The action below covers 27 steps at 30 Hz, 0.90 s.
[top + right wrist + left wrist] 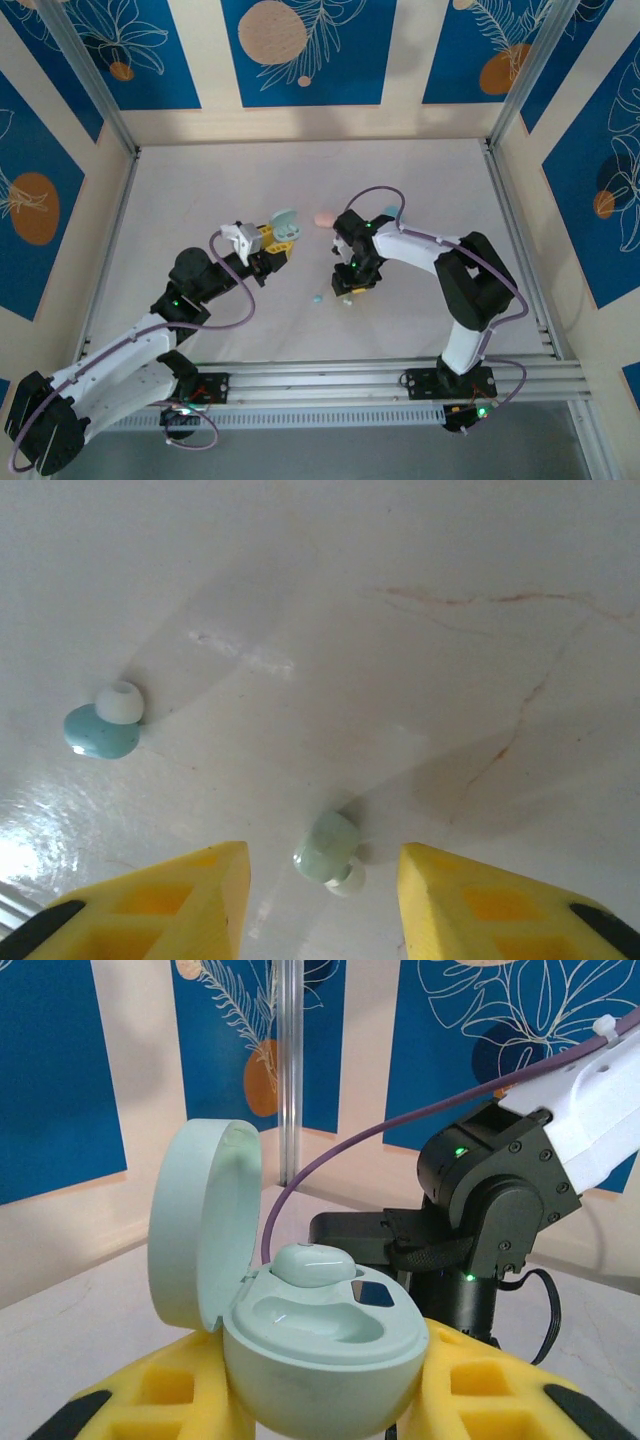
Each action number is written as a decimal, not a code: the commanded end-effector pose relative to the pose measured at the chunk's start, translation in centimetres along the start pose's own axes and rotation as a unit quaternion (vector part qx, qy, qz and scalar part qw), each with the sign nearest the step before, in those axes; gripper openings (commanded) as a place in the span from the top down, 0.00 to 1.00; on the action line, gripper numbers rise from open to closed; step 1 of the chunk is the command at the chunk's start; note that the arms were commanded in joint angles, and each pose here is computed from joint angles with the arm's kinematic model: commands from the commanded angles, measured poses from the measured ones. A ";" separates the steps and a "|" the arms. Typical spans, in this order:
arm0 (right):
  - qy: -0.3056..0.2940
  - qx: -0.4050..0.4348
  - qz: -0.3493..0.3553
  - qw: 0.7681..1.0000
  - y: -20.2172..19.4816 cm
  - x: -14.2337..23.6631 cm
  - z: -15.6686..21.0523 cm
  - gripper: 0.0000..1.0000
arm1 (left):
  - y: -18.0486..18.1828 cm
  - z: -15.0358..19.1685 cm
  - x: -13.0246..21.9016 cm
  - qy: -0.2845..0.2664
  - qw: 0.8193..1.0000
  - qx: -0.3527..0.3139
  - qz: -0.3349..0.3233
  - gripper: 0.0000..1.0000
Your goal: Insert the wireless bluetooth earbuds into the charging case
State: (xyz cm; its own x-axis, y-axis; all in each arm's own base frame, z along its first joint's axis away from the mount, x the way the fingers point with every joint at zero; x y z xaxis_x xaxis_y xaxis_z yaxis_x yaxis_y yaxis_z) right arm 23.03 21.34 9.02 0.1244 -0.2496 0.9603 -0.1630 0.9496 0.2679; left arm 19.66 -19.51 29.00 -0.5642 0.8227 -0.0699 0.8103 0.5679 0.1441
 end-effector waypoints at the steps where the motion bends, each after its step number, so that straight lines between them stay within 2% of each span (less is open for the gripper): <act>1: 0.015 0.011 0.018 1.000 0.2 -0.3 0.1 0.57 | 0.0 -1.4 0.2 -0.028 1.000 -0.010 0.001 0.70; 13: 0.026 -0.014 0.051 0.998 0.3 -1.0 0.1 0.69 | 0.0 -1.3 0.2 -0.025 1.000 -0.009 0.000 0.70; 27: 0.036 -0.029 0.066 0.997 0.5 -1.8 0.1 0.76 | 0.0 -1.4 0.1 -0.025 1.000 -0.009 0.002 0.70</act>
State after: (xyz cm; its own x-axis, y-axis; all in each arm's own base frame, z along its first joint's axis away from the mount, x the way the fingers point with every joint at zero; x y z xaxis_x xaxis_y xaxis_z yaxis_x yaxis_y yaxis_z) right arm 22.93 22.01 7.49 0.1547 -0.1298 0.9794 -0.1364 0.9790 0.1513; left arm 19.66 -19.51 29.00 -0.5642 0.8227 -0.0699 0.8103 0.5679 0.1441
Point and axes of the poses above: each hand's point on the last joint's axis, 136 mm out from that joint toward the fingers, its own x axis back along the fingers, its own y axis along the line the jaws close on, z = x × y, the point moved 6 cm from there along x, back along the fingers, and after that the axes turned 10 degrees about -x, right-handed, at the moved point
